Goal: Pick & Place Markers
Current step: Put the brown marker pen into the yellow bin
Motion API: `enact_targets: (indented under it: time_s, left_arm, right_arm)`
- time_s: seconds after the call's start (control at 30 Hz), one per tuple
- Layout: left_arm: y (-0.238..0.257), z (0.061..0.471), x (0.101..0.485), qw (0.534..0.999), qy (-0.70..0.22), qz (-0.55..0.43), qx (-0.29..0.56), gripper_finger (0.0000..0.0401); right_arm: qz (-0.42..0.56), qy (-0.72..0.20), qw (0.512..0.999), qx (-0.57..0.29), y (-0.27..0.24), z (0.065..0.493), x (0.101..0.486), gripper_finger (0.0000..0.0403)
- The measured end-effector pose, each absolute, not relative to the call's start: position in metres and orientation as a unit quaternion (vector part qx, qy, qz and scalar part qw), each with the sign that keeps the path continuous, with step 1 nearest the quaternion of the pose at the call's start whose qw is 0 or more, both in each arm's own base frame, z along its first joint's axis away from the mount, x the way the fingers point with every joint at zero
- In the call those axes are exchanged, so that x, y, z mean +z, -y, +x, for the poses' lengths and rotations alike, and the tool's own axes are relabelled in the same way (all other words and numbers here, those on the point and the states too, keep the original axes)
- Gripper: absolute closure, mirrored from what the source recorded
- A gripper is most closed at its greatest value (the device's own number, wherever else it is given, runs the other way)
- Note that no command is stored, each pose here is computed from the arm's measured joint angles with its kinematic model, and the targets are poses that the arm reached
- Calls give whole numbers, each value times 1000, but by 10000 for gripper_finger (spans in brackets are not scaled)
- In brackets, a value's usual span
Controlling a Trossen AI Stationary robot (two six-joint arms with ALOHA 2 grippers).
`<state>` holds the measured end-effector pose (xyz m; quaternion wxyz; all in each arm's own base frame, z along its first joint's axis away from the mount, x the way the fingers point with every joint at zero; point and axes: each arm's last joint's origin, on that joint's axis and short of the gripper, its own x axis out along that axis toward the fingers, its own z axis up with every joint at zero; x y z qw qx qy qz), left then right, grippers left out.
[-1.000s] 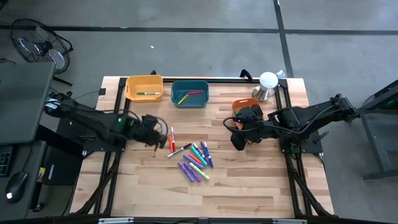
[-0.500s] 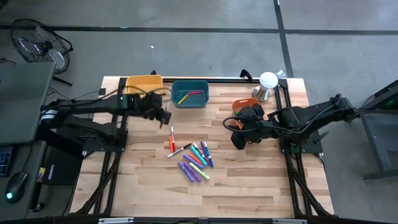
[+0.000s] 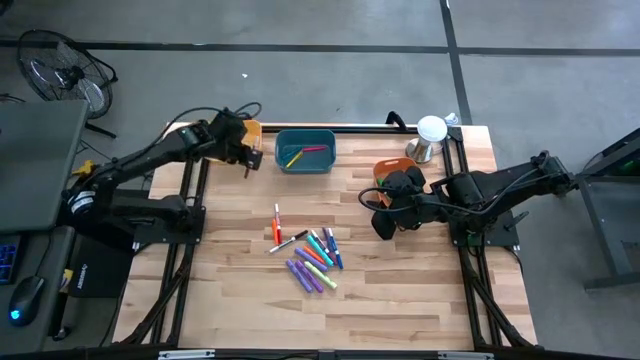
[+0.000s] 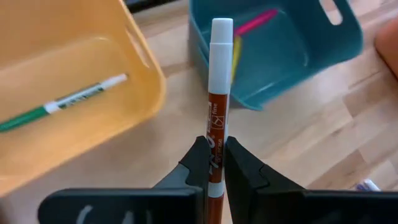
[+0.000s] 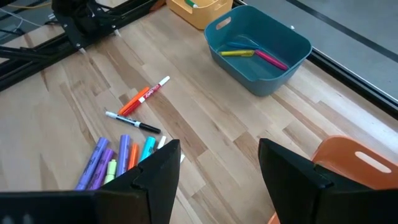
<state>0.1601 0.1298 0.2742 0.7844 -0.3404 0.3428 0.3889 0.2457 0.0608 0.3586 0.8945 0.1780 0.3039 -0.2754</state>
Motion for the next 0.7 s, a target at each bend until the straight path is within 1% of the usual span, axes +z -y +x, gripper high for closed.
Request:
enact_targets:
  time_s: [0.17,0.37,0.43,0.57,0.7]
  left_arm:
    - [-144,148,277,788,-344,-327,393,380]
    - [-159,141,303,806,-322,-287,406,380]
    - [-164,140,312,806,-329,-270,410,380]
    - [-176,137,330,801,-376,-214,414,380]
    - [-194,145,341,775,-465,-144,402,380]
  right_arm:
    - [180,-303,894,-276,-61,246,359,198]
    - [182,-297,893,-285,-60,246,359,197]
    - [181,-296,893,-286,-60,246,359,198]
    - [181,-296,893,-286,-60,246,359,197]
    - [181,-295,893,-287,-60,246,359,198]
